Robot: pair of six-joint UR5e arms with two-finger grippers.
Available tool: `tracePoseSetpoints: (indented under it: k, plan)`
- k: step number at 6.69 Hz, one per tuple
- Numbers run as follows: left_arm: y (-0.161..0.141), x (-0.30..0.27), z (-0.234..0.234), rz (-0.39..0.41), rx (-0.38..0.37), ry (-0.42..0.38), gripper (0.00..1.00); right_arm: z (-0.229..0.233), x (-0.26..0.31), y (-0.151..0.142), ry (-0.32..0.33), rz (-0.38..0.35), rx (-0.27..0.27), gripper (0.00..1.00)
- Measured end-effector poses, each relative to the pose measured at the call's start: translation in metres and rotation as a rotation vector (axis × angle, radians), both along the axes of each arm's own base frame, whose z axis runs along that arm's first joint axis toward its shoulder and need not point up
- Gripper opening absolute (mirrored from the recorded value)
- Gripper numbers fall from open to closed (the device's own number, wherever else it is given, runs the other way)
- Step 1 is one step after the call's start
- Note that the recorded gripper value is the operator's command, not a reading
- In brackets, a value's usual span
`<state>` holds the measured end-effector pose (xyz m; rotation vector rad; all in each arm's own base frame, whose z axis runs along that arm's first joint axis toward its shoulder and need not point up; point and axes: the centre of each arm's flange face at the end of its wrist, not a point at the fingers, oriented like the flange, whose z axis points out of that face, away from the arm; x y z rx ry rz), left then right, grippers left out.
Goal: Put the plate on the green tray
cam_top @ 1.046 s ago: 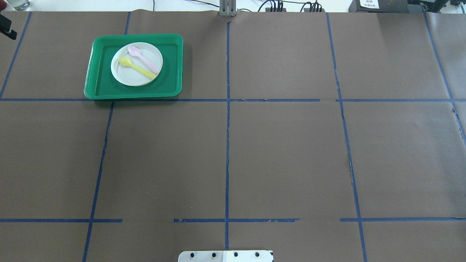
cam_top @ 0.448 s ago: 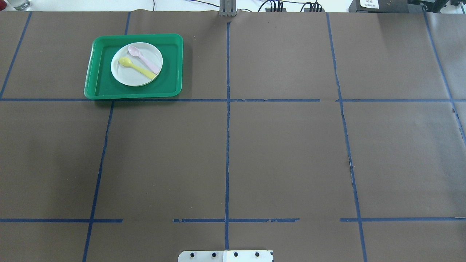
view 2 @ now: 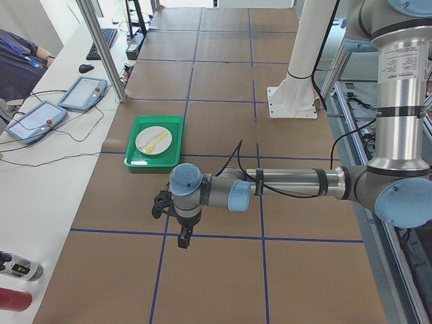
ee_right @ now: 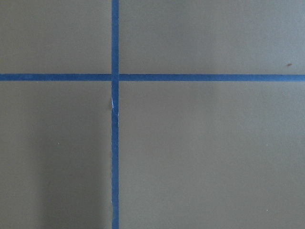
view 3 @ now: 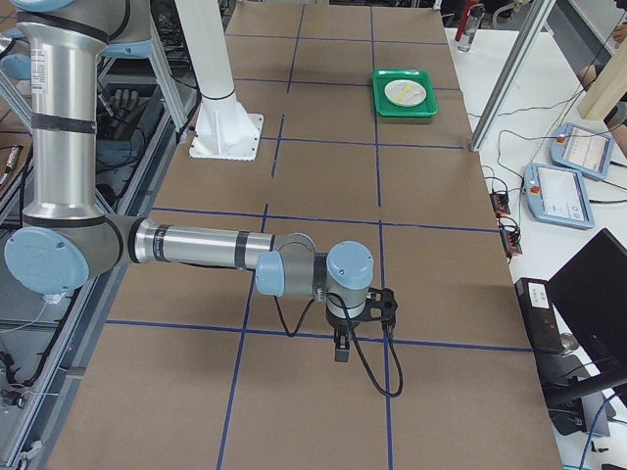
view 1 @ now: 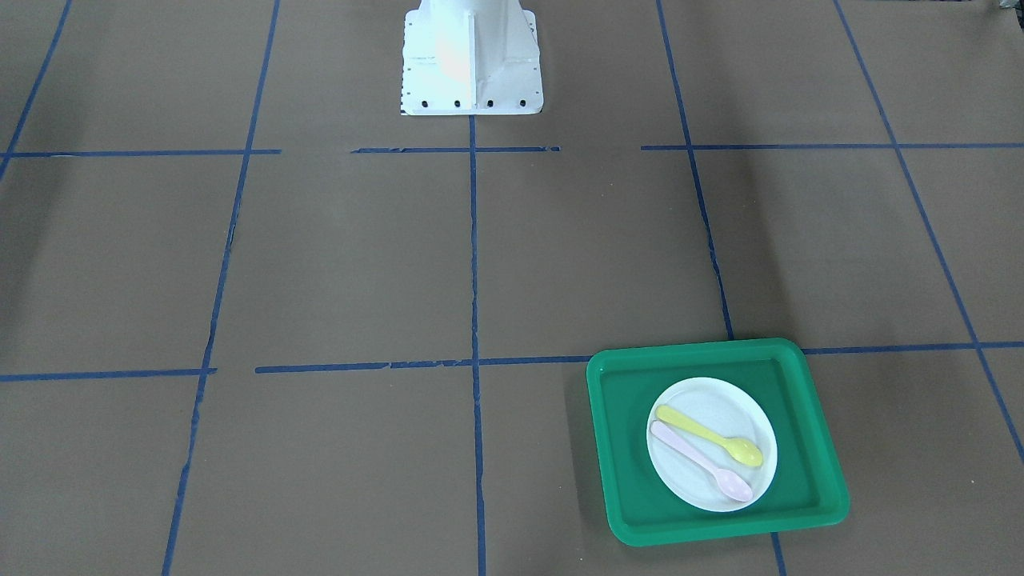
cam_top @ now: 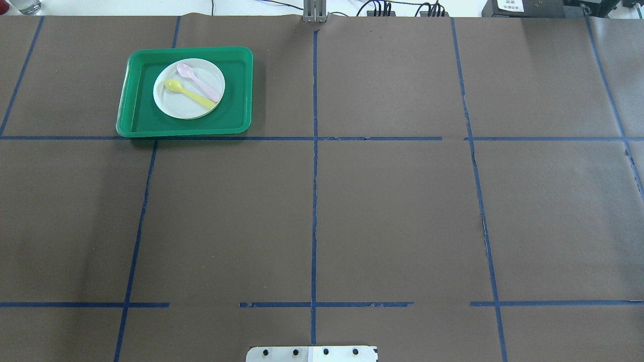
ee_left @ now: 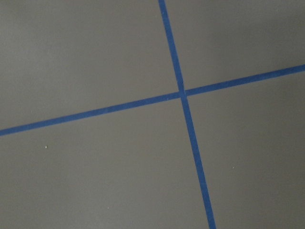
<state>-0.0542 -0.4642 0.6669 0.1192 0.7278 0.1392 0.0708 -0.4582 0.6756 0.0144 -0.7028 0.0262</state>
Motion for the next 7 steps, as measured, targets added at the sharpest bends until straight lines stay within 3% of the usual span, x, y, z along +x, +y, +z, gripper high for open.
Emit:
tracePoseSetpoints:
  k: [3, 7]
  plan:
    - [0.013, -0.015, -0.006, -0.050, -0.059, 0.068, 1.00, 0.000, 0.000, 0.000, 0.000, 0.000, 0.000, 1.00]
    - [0.013, -0.019, -0.024, -0.059, -0.106, 0.073, 1.00, 0.000, 0.000, 0.000, 0.000, 0.000, 0.000, 1.00]
